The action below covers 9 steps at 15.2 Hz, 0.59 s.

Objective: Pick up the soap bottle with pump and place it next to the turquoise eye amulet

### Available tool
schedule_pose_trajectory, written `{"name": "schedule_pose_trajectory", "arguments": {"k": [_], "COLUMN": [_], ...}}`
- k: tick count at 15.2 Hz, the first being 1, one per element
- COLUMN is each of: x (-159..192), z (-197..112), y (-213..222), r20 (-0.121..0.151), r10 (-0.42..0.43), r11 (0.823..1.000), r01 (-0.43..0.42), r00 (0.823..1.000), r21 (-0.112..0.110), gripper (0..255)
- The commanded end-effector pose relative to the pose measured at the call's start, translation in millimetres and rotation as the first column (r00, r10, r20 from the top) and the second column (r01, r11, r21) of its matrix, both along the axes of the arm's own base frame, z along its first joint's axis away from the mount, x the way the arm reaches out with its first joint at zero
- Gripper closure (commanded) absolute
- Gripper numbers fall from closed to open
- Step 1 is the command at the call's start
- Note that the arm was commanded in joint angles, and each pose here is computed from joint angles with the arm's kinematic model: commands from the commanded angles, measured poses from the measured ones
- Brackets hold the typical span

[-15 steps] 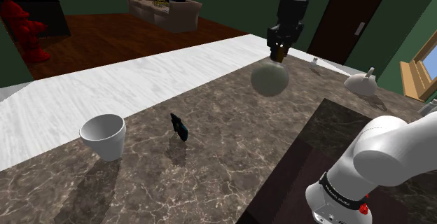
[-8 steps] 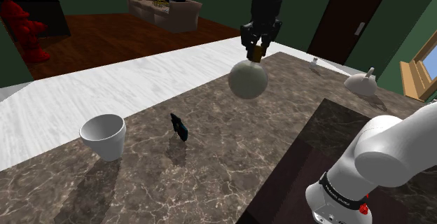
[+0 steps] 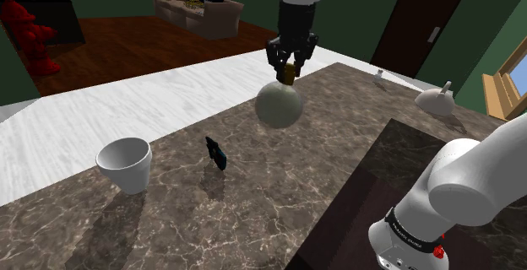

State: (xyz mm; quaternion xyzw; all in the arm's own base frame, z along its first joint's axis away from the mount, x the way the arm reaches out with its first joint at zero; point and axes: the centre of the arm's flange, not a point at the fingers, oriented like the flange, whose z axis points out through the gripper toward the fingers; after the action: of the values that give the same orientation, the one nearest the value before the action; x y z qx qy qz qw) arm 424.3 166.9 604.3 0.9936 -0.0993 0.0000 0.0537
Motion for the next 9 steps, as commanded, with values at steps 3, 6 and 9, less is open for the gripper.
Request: {"name": "schedule_pose_trajectory", "arguments": {"k": [3,6,9], "x": [0,0,0], "z": [-21,-37,-52], "y": [0,0,0], "r20": [0.001,0.001,0.001], "r10": [0.0,0.0,0.0], "r11": [1.0,1.0,1.0], "r01": [0.0,0.0,0.0], "r00": [1.0,1.0,1.0], "r21": [0.0,0.0,0.0], "gripper": [255,255,255]}}
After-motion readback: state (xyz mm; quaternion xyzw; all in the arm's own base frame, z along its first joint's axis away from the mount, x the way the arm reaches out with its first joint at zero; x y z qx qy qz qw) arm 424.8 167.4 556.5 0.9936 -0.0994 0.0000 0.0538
